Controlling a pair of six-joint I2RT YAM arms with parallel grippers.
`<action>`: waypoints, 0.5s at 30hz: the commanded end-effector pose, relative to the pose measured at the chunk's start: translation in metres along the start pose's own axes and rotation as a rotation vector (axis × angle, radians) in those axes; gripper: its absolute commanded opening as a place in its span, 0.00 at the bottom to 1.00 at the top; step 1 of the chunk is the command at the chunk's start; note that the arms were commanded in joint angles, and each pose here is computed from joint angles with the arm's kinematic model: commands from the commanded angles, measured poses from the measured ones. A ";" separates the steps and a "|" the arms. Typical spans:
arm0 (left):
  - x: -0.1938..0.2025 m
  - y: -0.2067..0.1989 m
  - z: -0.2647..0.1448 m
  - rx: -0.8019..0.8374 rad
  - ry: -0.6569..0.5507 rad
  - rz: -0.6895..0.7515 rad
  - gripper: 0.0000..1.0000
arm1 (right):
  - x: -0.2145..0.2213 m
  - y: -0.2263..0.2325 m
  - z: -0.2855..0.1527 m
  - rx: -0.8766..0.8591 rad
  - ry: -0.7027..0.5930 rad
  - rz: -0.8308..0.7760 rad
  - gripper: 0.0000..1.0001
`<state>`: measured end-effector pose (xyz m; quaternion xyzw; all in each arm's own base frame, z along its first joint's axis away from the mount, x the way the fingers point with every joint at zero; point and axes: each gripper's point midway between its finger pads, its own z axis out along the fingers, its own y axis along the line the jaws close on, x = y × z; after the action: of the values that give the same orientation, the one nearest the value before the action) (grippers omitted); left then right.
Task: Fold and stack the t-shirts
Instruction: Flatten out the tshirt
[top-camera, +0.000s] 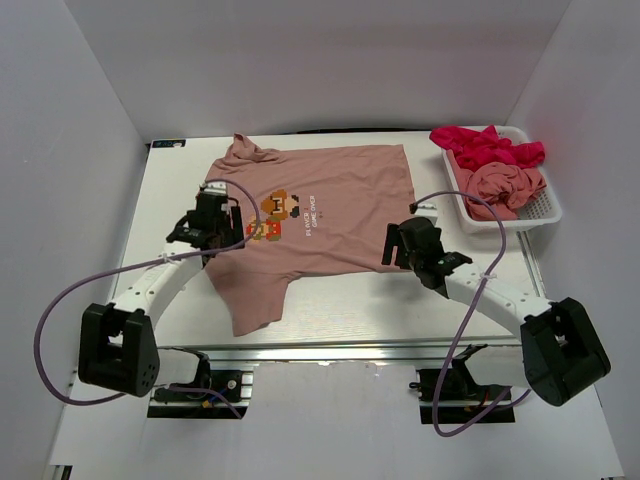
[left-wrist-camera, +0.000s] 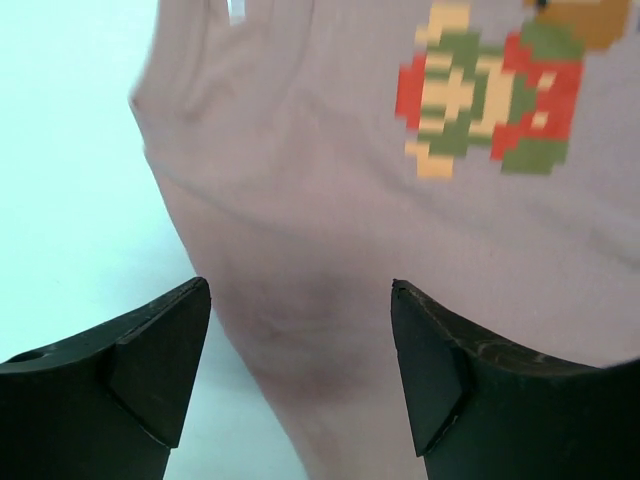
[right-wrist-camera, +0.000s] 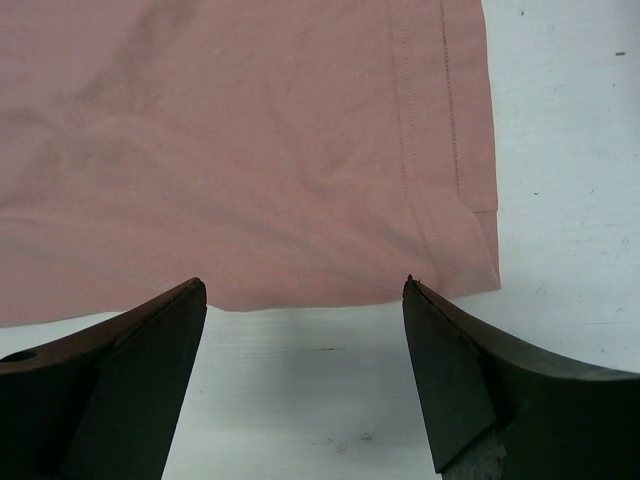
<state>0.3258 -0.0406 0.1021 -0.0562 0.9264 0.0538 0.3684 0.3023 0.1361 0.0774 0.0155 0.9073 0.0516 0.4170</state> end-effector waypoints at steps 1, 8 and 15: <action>-0.062 0.004 -0.021 0.073 -0.151 0.081 0.82 | -0.039 0.008 -0.010 -0.019 -0.126 0.015 0.84; -0.064 0.064 -0.023 0.217 -0.077 0.104 0.84 | -0.034 0.007 -0.016 -0.026 -0.085 -0.017 0.84; -0.002 0.093 -0.015 0.383 0.035 0.202 0.86 | -0.015 -0.011 -0.016 0.067 -0.011 -0.024 0.85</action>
<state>0.3233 0.0641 0.1365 0.0282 0.9248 -0.0233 0.3787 0.2984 0.1262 0.0881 0.0107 0.9070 0.0303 0.4198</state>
